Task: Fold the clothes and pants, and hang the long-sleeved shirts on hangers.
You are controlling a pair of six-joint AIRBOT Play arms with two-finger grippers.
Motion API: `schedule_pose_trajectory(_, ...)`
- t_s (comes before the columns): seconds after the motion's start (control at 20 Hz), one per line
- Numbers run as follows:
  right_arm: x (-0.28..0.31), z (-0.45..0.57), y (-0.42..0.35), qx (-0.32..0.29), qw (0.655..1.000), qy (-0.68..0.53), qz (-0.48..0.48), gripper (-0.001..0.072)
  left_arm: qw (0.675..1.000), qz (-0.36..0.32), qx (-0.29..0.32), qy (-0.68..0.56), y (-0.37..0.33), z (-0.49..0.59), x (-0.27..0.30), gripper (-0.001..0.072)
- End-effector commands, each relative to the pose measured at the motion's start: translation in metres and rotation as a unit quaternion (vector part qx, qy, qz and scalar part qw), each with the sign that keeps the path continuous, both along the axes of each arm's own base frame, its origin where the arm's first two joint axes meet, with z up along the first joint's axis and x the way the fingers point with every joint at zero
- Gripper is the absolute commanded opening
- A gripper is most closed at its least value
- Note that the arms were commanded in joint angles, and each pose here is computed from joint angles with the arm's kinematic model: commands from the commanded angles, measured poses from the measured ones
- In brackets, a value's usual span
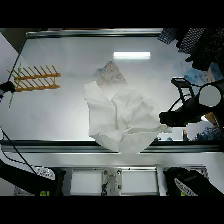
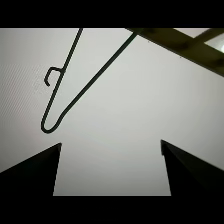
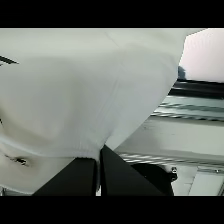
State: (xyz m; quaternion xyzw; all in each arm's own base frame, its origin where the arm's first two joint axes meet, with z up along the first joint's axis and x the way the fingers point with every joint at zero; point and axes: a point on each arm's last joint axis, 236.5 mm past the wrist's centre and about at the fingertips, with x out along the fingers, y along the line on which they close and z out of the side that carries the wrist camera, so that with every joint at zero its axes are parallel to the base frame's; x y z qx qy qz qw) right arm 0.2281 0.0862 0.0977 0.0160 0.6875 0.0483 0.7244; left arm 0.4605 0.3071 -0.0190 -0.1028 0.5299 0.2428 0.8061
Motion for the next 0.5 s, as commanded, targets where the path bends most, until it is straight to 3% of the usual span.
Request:
schedule_pose_trajectory(0.0, 0.0, 0.0, 0.0, -0.001, 1.0, 0.0, 0.0, 0.0019, 0.998, -0.016, 0.046, 0.047, 0.028, -0.045, 0.016, 0.072)
schedule_pose_trajectory(0.1, 0.0, 0.0, 0.0, -0.001, 1.0, 0.0, 0.0, 0.0019, 0.995, -0.027, 0.078, 0.058, 0.038, -0.049, 0.028, 0.072)
schedule_pose_trajectory(0.45, 0.0, 0.0, 0.0, -0.001, 1.0, 0.0, 0.0, 0.0019, 0.991, -0.05, 0.103, 0.07, 0.052, -0.083, 0.037, 0.072)
